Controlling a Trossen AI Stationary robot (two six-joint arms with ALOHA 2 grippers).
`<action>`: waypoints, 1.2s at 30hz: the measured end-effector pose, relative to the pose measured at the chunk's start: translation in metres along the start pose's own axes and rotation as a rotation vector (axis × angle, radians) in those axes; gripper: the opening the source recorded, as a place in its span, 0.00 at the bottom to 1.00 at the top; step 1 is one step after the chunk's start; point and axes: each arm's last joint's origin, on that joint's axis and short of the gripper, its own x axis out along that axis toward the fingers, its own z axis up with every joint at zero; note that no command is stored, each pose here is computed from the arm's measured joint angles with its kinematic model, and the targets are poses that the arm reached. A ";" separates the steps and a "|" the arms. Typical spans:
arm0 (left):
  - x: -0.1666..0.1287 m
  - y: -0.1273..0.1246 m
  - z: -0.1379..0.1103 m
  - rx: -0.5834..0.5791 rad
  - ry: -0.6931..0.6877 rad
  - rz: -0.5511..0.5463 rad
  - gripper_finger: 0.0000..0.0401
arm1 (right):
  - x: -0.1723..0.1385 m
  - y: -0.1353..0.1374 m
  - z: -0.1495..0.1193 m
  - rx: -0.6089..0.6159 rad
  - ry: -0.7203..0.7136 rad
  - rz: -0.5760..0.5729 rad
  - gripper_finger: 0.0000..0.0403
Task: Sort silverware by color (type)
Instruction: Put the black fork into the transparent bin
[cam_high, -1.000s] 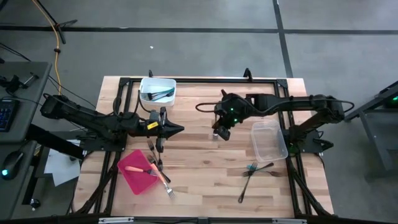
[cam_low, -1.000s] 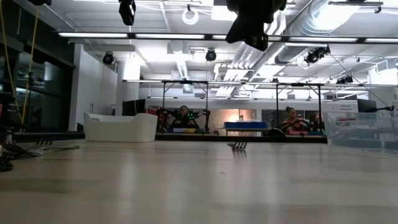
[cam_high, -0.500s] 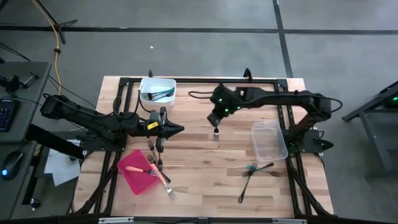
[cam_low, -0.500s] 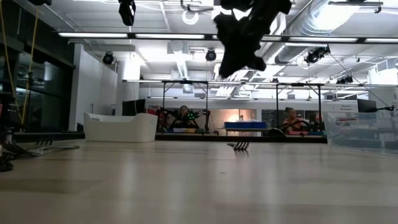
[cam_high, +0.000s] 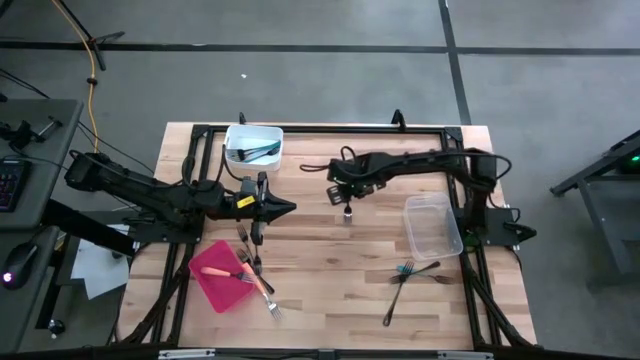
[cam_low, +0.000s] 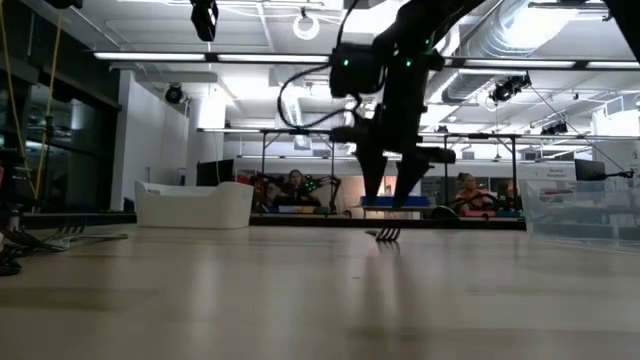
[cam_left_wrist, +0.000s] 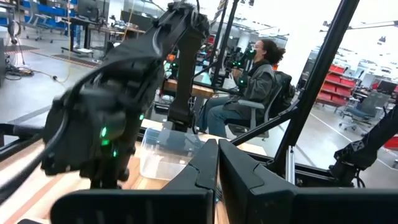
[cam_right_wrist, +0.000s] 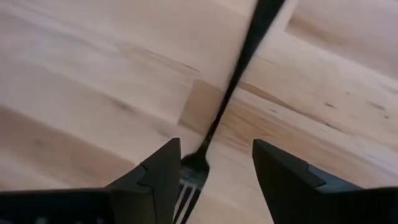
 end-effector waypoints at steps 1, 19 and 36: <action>0.000 0.000 0.000 0.000 0.000 0.000 0.01 | 0.005 0.001 -0.001 0.013 0.006 -0.009 0.45; 0.000 0.000 -0.001 0.003 0.009 0.002 0.01 | 0.043 0.004 -0.004 0.096 0.023 -0.083 0.22; 0.000 0.002 -0.002 0.008 0.019 0.034 0.01 | 0.047 0.005 -0.008 -0.087 0.044 -0.100 0.01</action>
